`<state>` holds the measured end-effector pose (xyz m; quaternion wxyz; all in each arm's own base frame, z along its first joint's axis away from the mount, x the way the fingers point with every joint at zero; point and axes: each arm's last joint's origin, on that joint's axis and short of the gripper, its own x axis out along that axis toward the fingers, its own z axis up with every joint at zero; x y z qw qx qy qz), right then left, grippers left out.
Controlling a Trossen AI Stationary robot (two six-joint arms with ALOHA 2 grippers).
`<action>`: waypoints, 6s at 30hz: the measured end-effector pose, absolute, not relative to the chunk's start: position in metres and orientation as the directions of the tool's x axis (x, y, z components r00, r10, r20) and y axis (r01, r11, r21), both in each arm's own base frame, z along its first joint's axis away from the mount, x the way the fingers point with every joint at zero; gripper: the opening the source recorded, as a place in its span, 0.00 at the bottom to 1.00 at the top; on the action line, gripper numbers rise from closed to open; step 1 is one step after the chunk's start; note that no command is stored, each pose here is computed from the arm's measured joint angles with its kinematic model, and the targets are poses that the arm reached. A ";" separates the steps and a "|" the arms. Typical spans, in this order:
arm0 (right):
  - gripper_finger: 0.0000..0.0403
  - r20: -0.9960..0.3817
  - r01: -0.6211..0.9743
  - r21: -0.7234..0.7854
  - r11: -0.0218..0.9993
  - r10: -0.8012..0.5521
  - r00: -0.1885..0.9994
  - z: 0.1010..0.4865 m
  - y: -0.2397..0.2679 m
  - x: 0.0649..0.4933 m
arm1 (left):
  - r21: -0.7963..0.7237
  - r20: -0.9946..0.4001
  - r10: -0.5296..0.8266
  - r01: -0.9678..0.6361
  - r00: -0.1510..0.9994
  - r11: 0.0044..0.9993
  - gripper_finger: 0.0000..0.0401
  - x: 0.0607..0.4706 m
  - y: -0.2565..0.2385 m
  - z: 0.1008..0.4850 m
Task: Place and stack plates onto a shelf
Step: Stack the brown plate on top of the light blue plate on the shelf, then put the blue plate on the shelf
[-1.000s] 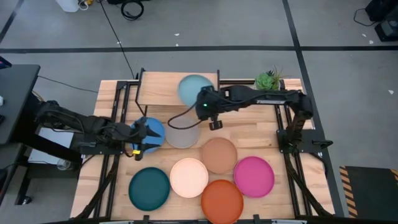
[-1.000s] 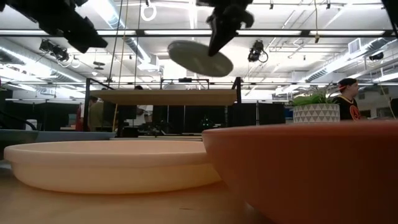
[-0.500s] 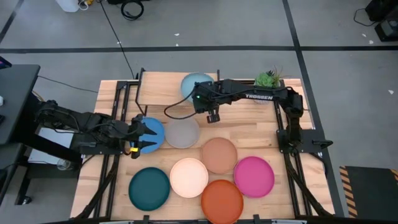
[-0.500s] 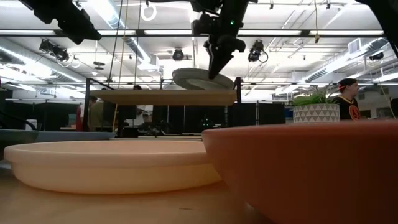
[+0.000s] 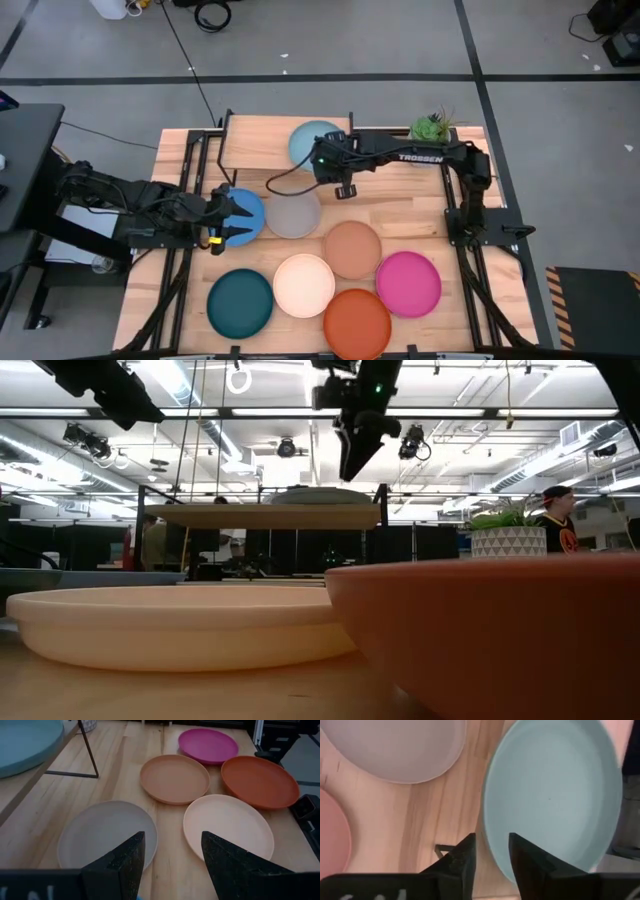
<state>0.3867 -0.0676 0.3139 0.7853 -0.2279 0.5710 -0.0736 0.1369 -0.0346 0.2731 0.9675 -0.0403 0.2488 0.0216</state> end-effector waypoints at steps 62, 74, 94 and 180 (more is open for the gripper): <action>0.18 -0.994 0.310 -0.023 0.951 -0.055 0.095 0.154 -0.017 0.317 | -0.005 -0.485 0.056 -0.067 0.873 0.998 0.51 0.137 -0.034 0.272; 0.05 -0.994 0.326 -0.019 0.945 -0.053 0.096 0.154 -0.023 0.317 | -0.005 -0.485 0.056 -0.067 0.872 0.998 0.51 0.137 -0.034 0.272; 0.03 -0.860 0.416 0.121 0.902 -0.114 0.497 0.271 -0.037 0.270 | -0.005 -0.456 0.052 -0.061 0.888 0.998 0.51 0.139 -0.034 0.275; 0.24 -0.618 0.375 -0.126 0.919 -0.368 0.695 0.253 0.049 0.296 | -0.021 -0.878 0.104 -0.255 0.467 0.967 0.51 0.177 -0.049 0.200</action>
